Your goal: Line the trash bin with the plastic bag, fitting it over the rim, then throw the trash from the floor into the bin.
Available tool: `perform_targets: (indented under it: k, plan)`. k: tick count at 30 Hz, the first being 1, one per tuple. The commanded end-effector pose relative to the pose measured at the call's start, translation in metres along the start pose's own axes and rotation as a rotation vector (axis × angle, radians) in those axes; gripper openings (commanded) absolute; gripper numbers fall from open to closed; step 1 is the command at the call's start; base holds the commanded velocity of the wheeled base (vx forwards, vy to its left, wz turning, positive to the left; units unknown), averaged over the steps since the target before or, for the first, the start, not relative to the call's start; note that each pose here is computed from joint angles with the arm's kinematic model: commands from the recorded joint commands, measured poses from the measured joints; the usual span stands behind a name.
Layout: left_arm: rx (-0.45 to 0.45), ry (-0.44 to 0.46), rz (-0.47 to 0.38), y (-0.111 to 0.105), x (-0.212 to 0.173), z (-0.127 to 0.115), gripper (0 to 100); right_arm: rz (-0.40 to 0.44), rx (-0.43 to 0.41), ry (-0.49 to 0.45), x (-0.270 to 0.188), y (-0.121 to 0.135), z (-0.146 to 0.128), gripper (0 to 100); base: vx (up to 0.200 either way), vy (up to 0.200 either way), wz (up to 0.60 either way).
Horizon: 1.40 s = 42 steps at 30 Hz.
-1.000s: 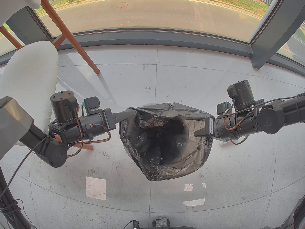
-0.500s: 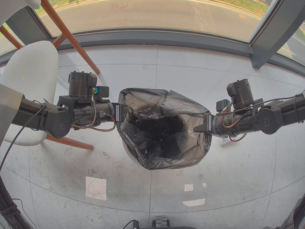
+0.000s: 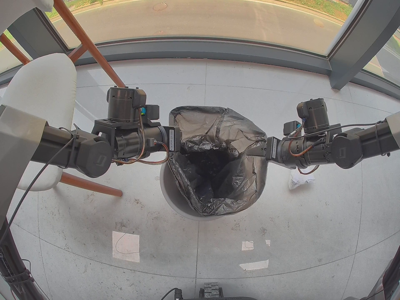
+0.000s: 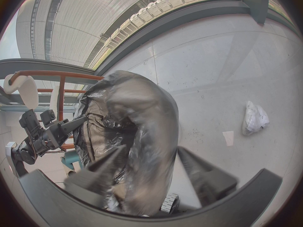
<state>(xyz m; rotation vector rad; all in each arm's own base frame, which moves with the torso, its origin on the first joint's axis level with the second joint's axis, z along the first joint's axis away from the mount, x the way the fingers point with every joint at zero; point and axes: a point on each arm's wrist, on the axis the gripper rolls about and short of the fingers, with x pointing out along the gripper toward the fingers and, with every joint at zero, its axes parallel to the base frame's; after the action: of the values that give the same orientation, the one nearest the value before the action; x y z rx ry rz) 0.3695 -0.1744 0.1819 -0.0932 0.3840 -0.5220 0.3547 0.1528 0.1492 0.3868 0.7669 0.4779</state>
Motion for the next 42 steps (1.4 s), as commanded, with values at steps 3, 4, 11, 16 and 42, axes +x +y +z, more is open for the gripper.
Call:
perform_targets:
  k: [3, 4, 11, 16, 42]
  plan:
    - [0.013, 0.033, 0.032, 0.003, 0.001, -0.01, 0, -0.062, 0.029, 0.11, -0.013, -0.02, -0.042, 100, 0.0, 0.0, 0.0]
    - [0.021, 0.045, 0.037, 0.004, 0.001, -0.014, 0, -0.067, 0.026, 0.121, -0.013, -0.022, -0.046, 100, 0.0, 0.0, 0.0]
    - [0.034, 0.085, 0.074, 0.018, -0.01, -0.024, 0, -0.047, 0.017, 0.088, -0.027, -0.016, -0.045, 100, 0.0, 0.0, 0.0]
    - [0.112, 0.179, 0.125, 0.041, -0.032, -0.05, 0, -0.052, 0.021, 0.104, -0.027, -0.017, -0.051, 100, 0.0, 0.0, 0.0]
    - [0.11, 0.284, 0.078, 0.039, -0.088, -0.11, 100, -0.108, 0.054, 0.131, -0.048, -0.035, -0.068, 100, 0.0, 0.0, 0.0]
